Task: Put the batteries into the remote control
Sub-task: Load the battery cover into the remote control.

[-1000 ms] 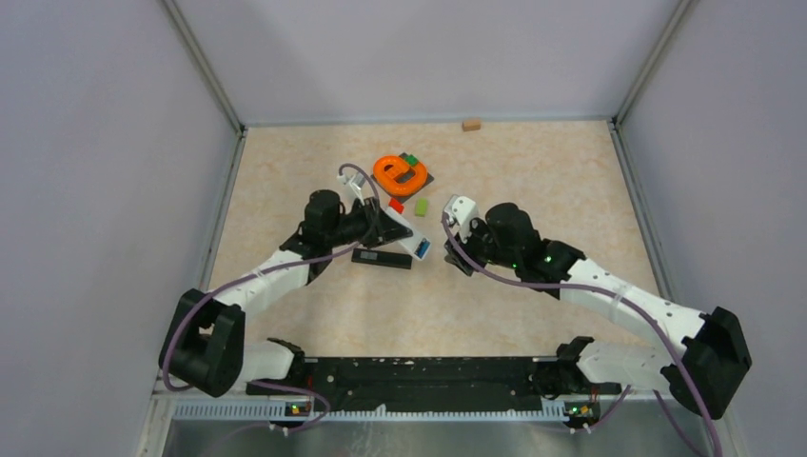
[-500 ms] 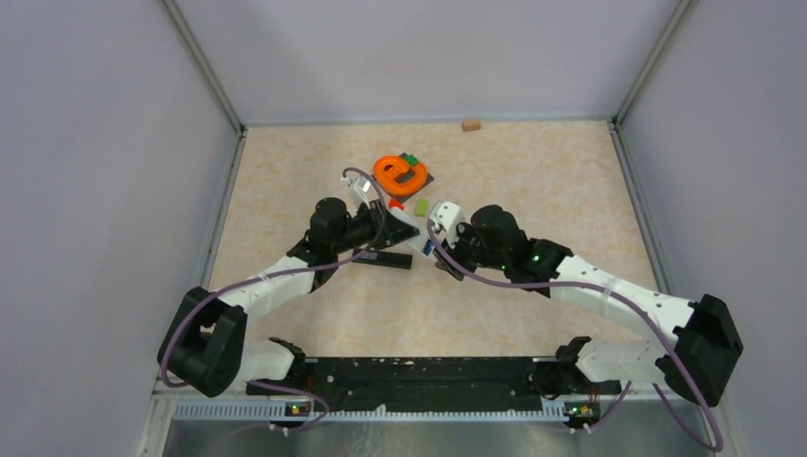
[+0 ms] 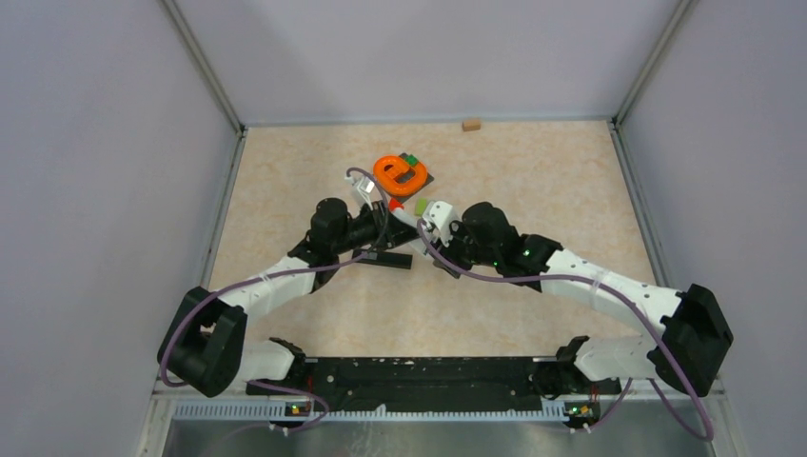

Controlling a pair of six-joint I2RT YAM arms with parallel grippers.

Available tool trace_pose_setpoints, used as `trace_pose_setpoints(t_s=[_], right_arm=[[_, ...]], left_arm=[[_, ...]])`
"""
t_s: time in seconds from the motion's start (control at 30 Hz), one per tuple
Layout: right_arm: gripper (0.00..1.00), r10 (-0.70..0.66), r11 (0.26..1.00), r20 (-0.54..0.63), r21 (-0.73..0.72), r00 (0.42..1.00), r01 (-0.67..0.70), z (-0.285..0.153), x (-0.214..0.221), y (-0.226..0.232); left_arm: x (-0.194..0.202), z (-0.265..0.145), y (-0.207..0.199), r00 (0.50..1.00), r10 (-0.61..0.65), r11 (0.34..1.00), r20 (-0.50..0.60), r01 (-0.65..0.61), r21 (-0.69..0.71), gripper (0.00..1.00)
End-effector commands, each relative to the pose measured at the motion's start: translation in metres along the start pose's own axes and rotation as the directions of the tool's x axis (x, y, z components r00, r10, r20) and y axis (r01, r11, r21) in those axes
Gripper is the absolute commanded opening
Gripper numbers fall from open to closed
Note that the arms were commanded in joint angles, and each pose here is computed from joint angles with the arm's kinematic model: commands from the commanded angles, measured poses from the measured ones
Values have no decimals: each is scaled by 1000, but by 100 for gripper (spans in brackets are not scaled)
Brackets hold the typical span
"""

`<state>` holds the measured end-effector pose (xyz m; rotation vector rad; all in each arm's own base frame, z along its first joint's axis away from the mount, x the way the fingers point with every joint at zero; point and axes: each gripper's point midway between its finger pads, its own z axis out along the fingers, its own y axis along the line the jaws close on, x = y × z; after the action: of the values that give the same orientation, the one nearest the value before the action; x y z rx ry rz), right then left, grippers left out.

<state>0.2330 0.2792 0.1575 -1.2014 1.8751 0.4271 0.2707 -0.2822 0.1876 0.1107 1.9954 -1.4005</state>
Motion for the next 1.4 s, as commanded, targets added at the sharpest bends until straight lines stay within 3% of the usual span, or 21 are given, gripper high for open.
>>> trace_pose_setpoints(t_s=[0.0,0.97,1.37], right_arm=[[36,-28,1000,70,11,997,27,-4,-30,-2],[36,-19,1000,69,24,997,17,4,-32,-6],[36,36,999,9,34,999,-37,17,-31,-8]], left_arm=[[-7,1,-18,997,68,994,24,-69,78,0],[6,2,-31,996,85,985,-37,-79,155,0],[11,3,-36,996,72,983,-60,-61,171,0]])
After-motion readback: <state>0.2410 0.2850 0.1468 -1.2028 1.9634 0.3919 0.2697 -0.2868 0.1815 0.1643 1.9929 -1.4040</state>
